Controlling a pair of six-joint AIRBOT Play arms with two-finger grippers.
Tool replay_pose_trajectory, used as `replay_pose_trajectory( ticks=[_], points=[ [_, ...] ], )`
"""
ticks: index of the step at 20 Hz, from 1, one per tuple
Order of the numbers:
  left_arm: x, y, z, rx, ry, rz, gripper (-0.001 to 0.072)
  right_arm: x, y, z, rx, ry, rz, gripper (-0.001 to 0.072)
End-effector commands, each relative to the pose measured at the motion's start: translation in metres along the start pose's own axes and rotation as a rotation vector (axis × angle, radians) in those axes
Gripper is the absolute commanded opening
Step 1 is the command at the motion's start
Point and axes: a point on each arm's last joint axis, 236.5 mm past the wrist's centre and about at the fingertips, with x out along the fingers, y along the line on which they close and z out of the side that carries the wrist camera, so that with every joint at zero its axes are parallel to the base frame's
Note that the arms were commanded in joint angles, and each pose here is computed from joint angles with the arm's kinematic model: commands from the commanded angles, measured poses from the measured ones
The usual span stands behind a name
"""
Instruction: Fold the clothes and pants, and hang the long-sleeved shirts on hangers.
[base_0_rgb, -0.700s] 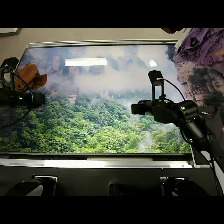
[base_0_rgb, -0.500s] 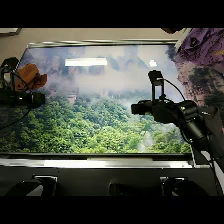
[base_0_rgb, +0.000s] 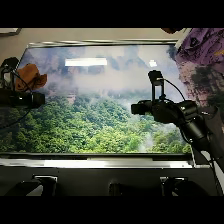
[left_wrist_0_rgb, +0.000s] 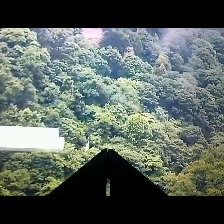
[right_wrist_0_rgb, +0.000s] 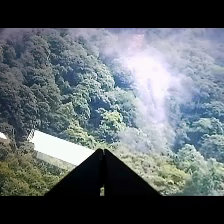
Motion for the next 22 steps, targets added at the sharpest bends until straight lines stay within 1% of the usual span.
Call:
replay_pose_trajectory(
  ticks=[1, 9, 10, 11, 12, 13, 15, 18, 20, 22],
  points=[
    [0.000, 0.000, 0.000, 0.001, -0.001, 0.000, 0.0017, 0.000, 0.000, 0.000, -0.001, 0.000, 0.000, 0.0028],
    [0.000, -0.001, 0.000, 0.000, 0.000, -0.004, 0.0017, 0.000, 0.000, 0.000, -0.001, 0.000, 0.000, 0.0028],
    [0.000, 0.000, 0.000, 0.001, 0.000, 0.000, 0.0026, 0.000, 0.000, 0.000, -0.001, 0.000, 0.000, 0.0028],
    [0.002, 0.004, 0.002, -0.002, -0.005, 0.019, 0.0172, 0.000, 0.000, 0.000, -0.001, 0.000, 0.000, 0.0028],
    [0.004, 0.012, 0.003, -0.038, -0.006, 0.048, 0.0449, 0.000, 0.000, 0.000, -0.001, 0.000, 0.000, 0.0028],
    [0.007, 0.024, 0.004, -0.122, -0.008, 0.097, 0.0720, 0.000, 0.000, 0.000, -0.001, 0.000, 0.000, 0.0028],
    [0.012, 0.059, 0.023, -0.199, -0.049, 0.182, 0.0720, 0.000, 0.000, 0.000, -0.001, 0.000, 0.000, 0.0028],
    [0.039, 0.146, 0.093, -0.331, -0.149, 0.263, 0.0720, 0.000, 0.000, 0.000, -0.001, 0.000, 0.000, 0.0028],
    [0.086, 0.211, 0.122, -0.407, -0.141, 0.311, 0.0720, 0.000, 0.000, 0.000, -0.001, 0.000, 0.000, 0.0028],
    [0.143, 0.260, 0.134, -0.447, -0.116, 0.338, 0.0720, 0.000, 0.000, 0.000, -0.001, 0.000, 0.000, 0.0028]
  ],
)
